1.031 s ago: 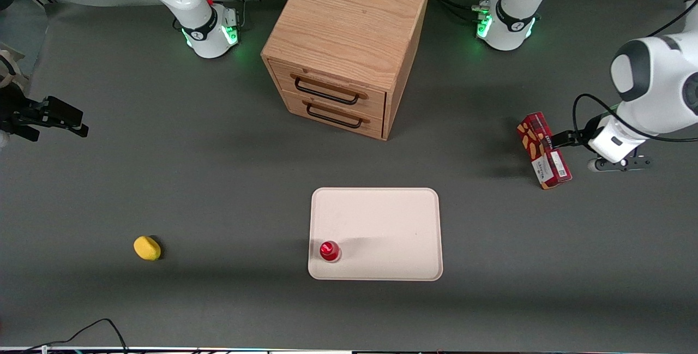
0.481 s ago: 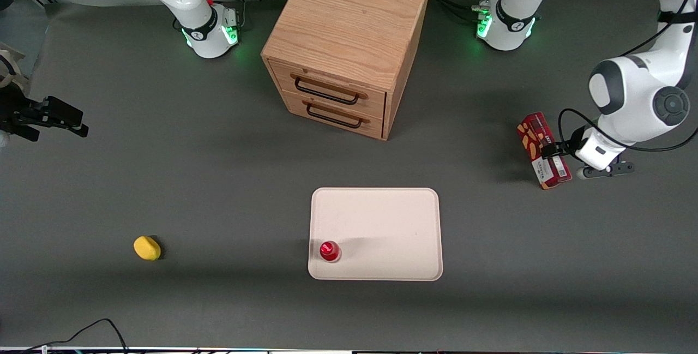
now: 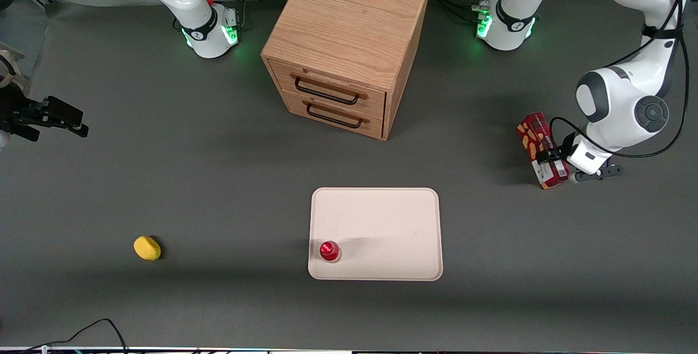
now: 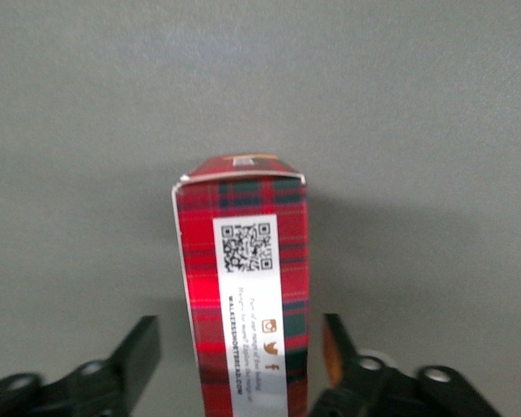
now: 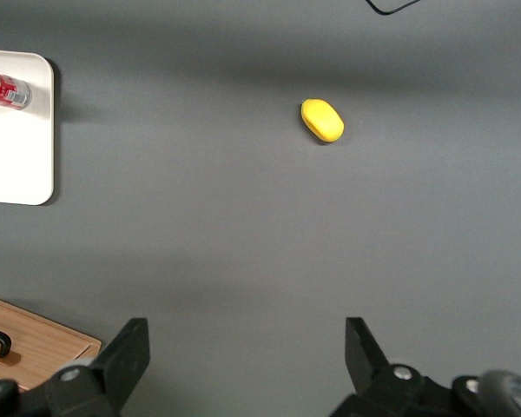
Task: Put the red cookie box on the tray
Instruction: 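Close the left gripper on the red cookie box, then lift the box and carry it with the left gripper over the tray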
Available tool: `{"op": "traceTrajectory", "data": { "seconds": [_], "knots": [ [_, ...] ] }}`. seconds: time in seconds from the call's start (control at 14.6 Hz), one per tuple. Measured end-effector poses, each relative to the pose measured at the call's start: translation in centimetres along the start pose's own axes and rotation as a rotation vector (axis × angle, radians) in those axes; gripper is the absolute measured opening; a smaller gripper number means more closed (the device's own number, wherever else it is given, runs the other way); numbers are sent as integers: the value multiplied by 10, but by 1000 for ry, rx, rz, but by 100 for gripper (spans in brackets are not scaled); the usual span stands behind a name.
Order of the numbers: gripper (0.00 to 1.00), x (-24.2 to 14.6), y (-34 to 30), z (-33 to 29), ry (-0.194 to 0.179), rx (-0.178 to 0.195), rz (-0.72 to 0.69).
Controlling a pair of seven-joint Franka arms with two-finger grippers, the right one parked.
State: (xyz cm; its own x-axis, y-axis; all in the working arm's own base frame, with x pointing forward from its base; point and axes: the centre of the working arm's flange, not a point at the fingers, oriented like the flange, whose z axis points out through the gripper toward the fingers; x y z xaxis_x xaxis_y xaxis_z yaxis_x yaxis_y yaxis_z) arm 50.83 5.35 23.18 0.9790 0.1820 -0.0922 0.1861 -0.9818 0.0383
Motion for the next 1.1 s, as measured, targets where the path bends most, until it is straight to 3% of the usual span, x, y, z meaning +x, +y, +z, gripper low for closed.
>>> {"op": "traceTrajectory", "data": {
  "seconds": [0.14, 0.27, 0.48, 0.76, 0.96, 1.1],
  "knots": [
    [52, -3, -1, 3, -2, -3, -6],
    [31, -4, 0, 4, -3, -3, -6],
    [29, -5, 4, 0, -11, -11, -1],
    [29, -9, 20, -58, -62, -60, 39],
    [26, -12, 26, -149, -103, -45, 118],
    [26, -16, 26, -224, -132, -8, 157]
  ]
}}
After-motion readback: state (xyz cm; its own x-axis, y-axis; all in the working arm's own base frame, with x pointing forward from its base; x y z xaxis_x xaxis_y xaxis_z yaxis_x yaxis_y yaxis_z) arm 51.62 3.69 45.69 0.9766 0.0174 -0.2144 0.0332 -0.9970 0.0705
